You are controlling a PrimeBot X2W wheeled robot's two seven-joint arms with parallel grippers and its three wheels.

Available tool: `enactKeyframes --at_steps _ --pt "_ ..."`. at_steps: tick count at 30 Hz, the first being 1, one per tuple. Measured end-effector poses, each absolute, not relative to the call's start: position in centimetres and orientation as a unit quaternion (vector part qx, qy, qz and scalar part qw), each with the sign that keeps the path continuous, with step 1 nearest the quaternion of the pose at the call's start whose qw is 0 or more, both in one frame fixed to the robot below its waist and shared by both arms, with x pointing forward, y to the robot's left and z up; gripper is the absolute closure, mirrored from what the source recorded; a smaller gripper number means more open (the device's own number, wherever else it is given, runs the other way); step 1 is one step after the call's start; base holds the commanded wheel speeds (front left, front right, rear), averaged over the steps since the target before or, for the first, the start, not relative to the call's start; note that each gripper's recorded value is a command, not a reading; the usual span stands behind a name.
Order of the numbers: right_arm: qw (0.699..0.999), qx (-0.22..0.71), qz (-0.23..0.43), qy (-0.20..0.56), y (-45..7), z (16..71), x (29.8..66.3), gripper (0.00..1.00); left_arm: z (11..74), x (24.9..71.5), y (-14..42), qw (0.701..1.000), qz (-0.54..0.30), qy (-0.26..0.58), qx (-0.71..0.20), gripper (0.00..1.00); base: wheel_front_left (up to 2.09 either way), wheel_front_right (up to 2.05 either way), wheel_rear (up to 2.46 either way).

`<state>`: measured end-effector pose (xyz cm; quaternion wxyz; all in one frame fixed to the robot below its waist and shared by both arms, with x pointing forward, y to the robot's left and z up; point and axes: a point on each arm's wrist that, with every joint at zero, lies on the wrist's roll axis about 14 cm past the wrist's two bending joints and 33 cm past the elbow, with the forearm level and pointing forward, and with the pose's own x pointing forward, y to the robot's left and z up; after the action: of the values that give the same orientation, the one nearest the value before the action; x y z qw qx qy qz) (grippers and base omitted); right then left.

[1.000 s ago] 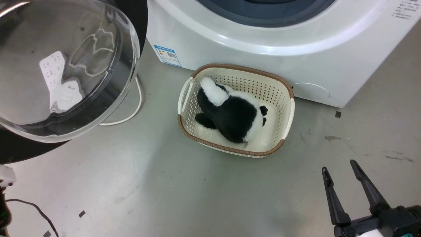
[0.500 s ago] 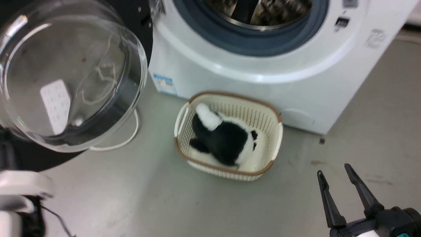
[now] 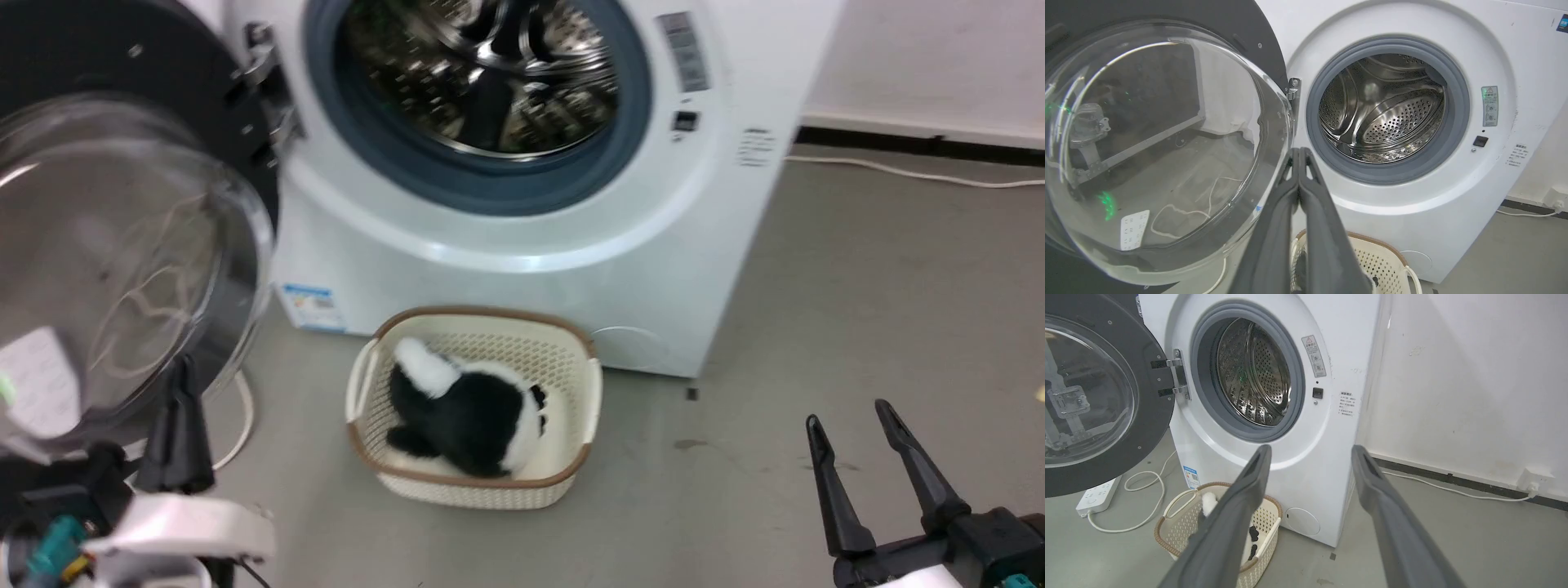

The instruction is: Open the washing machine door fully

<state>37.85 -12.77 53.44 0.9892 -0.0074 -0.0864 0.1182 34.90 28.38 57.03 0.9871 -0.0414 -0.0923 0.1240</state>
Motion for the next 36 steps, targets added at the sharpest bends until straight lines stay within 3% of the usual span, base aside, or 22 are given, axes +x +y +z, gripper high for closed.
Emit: enactKeyframes --at_steps 1,2,15,36 --pt "0.990 -0.009 0.110 -0.090 -13.3 53.7 37.6 0.00 56.9 35.0 27.6 0.988 0.115 -0.094 -0.045 0.08 0.00 0.00 0.00" --pt "0.990 -0.011 0.102 -0.093 -13.9 53.9 37.3 0.00 56.8 35.1 27.0 0.988 0.110 -0.096 -0.049 0.00 0.00 0.00 0.00" --pt "0.993 -0.005 0.044 -0.113 -17.5 55.3 34.2 0.00 53.4 34.4 18.9 0.995 0.033 -0.069 -0.068 0.00 0.00 0.00 0.00" --pt "0.995 0.008 0.050 -0.087 -17.1 53.6 33.9 0.00 50.0 33.9 17.0 0.997 0.013 -0.018 -0.068 0.00 0.00 0.00 0.00"
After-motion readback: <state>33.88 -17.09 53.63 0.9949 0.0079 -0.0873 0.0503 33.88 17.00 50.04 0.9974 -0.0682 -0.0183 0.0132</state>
